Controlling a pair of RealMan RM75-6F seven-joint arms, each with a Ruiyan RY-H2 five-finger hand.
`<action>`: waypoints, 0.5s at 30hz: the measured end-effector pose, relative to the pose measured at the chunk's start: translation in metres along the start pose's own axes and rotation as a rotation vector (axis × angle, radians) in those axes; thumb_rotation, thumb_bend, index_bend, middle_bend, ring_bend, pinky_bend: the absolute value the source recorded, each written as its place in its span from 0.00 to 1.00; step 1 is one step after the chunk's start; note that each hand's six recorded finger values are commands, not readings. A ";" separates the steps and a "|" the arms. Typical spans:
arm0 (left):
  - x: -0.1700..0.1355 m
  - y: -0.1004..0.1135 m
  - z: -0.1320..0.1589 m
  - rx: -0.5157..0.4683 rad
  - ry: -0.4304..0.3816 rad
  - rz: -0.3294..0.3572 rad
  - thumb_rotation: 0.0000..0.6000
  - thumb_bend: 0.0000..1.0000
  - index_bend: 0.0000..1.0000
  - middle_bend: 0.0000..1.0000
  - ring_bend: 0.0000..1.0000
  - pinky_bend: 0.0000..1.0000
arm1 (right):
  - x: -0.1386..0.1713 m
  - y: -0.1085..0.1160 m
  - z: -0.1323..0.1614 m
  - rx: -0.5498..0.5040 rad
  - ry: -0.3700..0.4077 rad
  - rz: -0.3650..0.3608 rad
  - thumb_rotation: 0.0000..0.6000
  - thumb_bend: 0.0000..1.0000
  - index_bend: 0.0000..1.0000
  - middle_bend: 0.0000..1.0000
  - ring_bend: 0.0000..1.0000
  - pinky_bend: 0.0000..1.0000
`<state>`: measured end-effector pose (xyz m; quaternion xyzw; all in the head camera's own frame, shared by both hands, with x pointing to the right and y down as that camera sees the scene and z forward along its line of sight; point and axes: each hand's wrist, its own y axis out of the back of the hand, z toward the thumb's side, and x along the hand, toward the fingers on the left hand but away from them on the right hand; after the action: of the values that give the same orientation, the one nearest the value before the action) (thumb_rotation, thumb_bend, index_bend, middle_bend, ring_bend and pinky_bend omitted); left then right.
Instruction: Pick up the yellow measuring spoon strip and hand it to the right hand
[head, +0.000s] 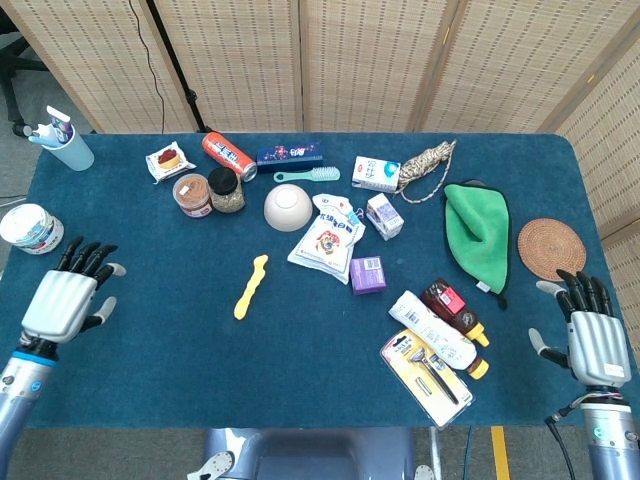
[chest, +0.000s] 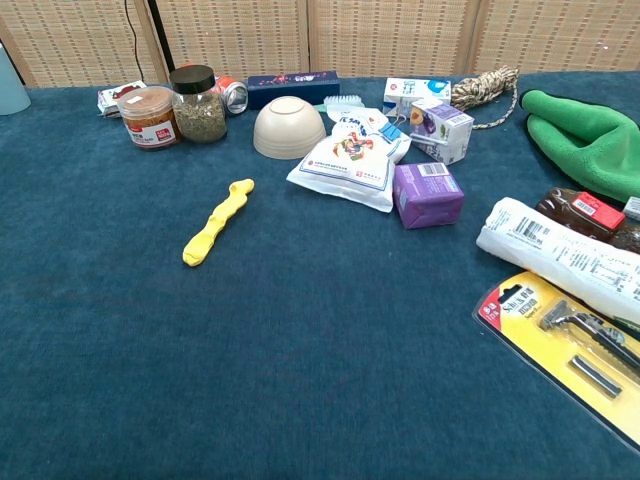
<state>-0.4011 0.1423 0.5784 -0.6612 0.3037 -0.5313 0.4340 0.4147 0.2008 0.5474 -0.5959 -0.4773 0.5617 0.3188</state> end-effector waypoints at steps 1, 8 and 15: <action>0.005 -0.001 0.003 0.010 -0.021 -0.002 1.00 0.28 0.37 0.18 0.10 0.00 | 0.001 0.000 -0.001 0.000 -0.002 0.000 1.00 0.31 0.23 0.11 0.03 0.00; 0.043 -0.011 0.030 0.064 -0.153 -0.017 1.00 0.24 0.37 0.18 0.10 0.00 | 0.004 0.002 -0.004 -0.002 -0.014 0.003 1.00 0.31 0.23 0.10 0.03 0.00; 0.073 -0.027 0.052 0.085 -0.242 -0.038 1.00 0.24 0.37 0.18 0.09 0.00 | 0.006 0.003 -0.006 -0.008 -0.020 -0.001 1.00 0.31 0.23 0.10 0.03 0.00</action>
<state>-0.3340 0.1041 0.6312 -0.7070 0.2139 -0.4682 0.4850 0.4208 0.2065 0.5432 -0.5913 -0.4828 0.5657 0.3117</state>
